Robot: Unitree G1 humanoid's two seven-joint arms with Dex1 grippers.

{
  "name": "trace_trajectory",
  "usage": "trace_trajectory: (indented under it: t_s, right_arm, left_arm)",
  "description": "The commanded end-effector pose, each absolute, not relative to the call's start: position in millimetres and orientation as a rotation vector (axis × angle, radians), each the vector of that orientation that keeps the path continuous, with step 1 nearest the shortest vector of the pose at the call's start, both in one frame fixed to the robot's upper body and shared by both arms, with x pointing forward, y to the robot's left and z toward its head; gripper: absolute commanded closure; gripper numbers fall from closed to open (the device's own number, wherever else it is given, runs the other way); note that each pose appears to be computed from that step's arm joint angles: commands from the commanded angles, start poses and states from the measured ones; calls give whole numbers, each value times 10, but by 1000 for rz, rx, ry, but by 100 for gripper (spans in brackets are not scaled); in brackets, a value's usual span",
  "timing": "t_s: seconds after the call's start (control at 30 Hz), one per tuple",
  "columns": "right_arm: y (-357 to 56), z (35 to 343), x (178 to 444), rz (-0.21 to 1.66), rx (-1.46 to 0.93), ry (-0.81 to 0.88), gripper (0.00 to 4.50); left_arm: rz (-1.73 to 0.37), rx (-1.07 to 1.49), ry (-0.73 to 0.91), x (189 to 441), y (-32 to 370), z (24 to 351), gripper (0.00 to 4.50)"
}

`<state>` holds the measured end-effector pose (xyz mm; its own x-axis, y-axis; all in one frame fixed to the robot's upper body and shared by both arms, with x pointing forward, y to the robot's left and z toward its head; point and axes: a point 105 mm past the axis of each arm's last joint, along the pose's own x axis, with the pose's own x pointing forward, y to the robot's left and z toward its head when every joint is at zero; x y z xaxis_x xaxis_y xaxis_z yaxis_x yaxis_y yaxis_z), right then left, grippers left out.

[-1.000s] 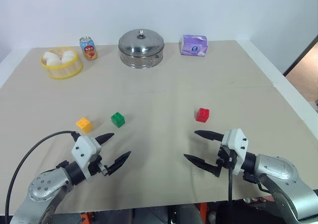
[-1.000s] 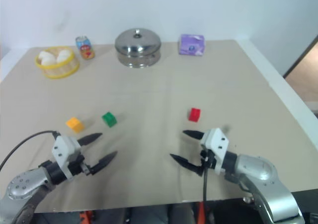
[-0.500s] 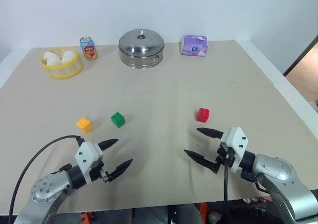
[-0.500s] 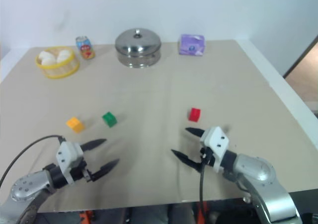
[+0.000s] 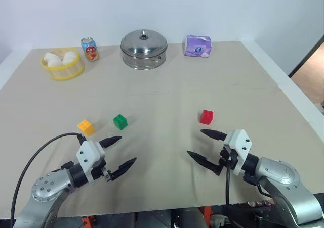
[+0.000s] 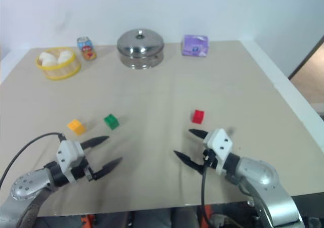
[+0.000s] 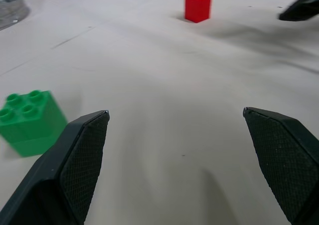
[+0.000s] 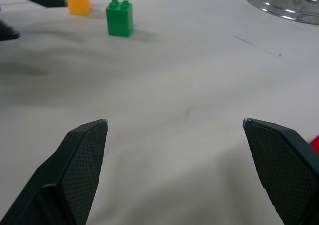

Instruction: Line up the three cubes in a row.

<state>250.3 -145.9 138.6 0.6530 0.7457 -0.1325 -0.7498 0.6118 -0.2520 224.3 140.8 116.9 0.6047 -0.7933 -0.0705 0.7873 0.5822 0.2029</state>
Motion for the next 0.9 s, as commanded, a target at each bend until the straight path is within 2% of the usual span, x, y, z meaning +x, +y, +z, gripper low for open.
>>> trace_trajectory:
  t_s: [0.03, 0.2, 0.4, 0.67, 0.9]
  right_arm:
    - [-1585, 1695, 2689, 765, -306, -76, 0]
    - [-1812, 1891, 3083, 619, -301, -86, 0]
    - [-1869, 1855, 3368, 561, -308, -35, 0]
    - [-1979, 1705, 3489, 528, -256, 14, 0]
    - [-1954, 1569, 3440, 611, -299, 57, 0]
  left_arm:
    - [-1034, 273, -55, 2186, 1307, 1248, 5]
    - [-1114, 277, -37, 2201, 1236, 1291, 5]
    - [-1165, 256, -14, 2205, 1185, 1313, 5]
    - [-1175, 256, -10, 2222, 1167, 1333, 5]
    - [-1182, 242, -8, 2196, 1169, 1334, 5]
